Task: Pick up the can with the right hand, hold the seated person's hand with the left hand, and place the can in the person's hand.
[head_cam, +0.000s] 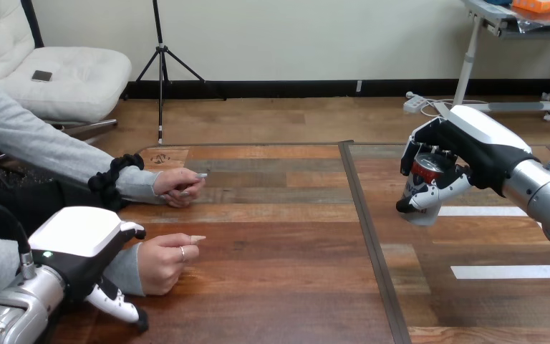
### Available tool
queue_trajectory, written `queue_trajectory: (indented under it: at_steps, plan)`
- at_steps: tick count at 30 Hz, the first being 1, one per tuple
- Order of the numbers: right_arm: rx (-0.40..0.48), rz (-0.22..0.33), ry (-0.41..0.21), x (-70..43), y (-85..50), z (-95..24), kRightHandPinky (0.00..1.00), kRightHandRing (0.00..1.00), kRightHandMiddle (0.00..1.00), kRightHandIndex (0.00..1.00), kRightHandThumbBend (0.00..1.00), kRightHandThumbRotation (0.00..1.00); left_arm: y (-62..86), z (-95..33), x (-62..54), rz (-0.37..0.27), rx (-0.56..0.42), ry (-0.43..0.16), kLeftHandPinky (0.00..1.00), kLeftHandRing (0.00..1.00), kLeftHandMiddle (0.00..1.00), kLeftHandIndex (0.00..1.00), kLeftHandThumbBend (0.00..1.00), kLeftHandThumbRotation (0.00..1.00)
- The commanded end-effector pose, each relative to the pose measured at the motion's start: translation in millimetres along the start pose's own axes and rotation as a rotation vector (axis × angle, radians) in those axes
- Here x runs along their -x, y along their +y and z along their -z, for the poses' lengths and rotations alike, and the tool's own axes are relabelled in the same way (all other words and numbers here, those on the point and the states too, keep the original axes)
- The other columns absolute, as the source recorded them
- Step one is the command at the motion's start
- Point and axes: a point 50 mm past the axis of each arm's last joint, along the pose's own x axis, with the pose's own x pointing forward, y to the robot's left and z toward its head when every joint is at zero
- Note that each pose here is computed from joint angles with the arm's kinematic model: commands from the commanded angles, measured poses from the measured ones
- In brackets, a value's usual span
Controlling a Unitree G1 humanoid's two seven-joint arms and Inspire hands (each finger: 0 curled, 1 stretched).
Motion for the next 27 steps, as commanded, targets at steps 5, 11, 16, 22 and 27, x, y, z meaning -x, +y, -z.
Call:
queue_trajectory:
  at_steps: [5, 11, 16, 22, 27]
  plan:
    - [-0.002, 0.101, -0.037, -0.7, -29.9, -7.4, 0.34, 0.38, 0.42, 0.43, 0.74, 0.00, 5.9, 12.7, -2.2, -0.020, -0.013, 0.044, 0.76, 0.83, 0.84, 0.81, 1.00, 0.28]
    - [0.000, 0.105, -0.030, -0.8, -30.3, -7.0, 0.33, 0.37, 0.41, 0.43, 0.74, 0.00, 6.2, 13.6, -2.4, -0.031, -0.004, 0.043, 0.74, 0.81, 0.82, 0.78, 1.00, 0.20]
    - [-0.004, 0.108, -0.038, -0.2, -30.9, -7.3, 0.31, 0.35, 0.40, 0.43, 0.75, 0.00, 6.5, 14.6, -2.6, -0.037, 0.007, 0.043, 0.71, 0.78, 0.79, 0.76, 1.00, 0.15]
    - [-0.002, 0.113, -0.043, 0.4, -31.4, -7.3, 0.32, 0.35, 0.40, 0.42, 0.75, 0.00, 6.6, 15.9, -3.0, -0.035, 0.006, 0.049, 0.69, 0.76, 0.77, 0.74, 1.00, 0.12]
    - [-0.003, 0.113, -0.042, 0.7, -31.9, -7.0, 0.33, 0.37, 0.41, 0.42, 0.75, 0.00, 7.5, 16.5, -3.3, -0.028, -0.006, 0.058, 0.68, 0.73, 0.75, 0.73, 1.00, 0.13]
